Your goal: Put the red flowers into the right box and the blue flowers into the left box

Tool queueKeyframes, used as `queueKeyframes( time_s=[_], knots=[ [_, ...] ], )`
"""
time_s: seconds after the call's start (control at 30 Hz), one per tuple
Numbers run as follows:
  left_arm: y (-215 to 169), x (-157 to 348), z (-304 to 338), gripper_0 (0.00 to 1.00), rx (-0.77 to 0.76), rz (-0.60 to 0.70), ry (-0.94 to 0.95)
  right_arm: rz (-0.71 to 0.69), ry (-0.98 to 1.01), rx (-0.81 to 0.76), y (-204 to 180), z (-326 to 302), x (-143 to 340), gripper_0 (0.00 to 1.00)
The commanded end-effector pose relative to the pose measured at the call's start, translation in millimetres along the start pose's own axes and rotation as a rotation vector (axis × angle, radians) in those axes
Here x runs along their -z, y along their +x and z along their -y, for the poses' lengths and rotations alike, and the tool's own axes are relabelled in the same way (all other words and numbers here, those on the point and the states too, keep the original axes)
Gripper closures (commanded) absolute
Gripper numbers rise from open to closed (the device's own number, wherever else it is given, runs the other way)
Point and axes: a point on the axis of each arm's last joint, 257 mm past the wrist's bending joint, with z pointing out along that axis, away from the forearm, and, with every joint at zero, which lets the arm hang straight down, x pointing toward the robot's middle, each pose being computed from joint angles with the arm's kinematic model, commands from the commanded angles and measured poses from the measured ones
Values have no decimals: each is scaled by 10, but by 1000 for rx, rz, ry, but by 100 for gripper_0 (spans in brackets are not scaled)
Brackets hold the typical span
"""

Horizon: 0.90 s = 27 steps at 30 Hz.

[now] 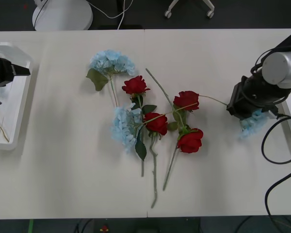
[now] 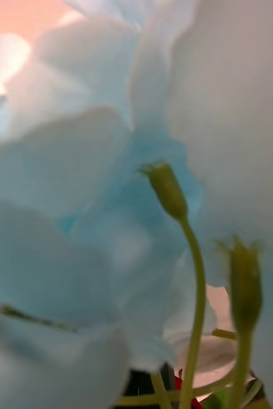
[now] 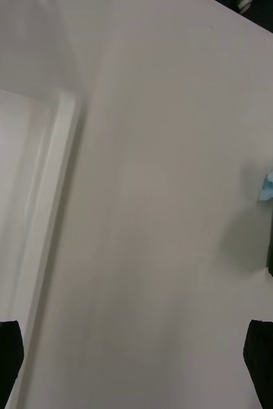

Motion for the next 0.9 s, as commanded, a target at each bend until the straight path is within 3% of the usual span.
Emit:
queueKeyframes(
  time_s=[0.03, 0.23, 0.5, 0.9],
  knots=[
    [-154, -209, 870, 0, 68, 18, 36, -17, -108, 197, -90, -518, 526, 100],
    [14, -660, 1608, 0, 112, 33, 9, -131, -224, 362, 157, -813, 756, 100],
    [513, -1128, 2486, 0, 117, 27, 1, -228, -463, 636, 748, -1248, 1094, 100],
    [659, -1615, 2699, 0, 149, 52, -17, -224, -711, 1503, 1850, -1129, 1804, 100]
  ],
)
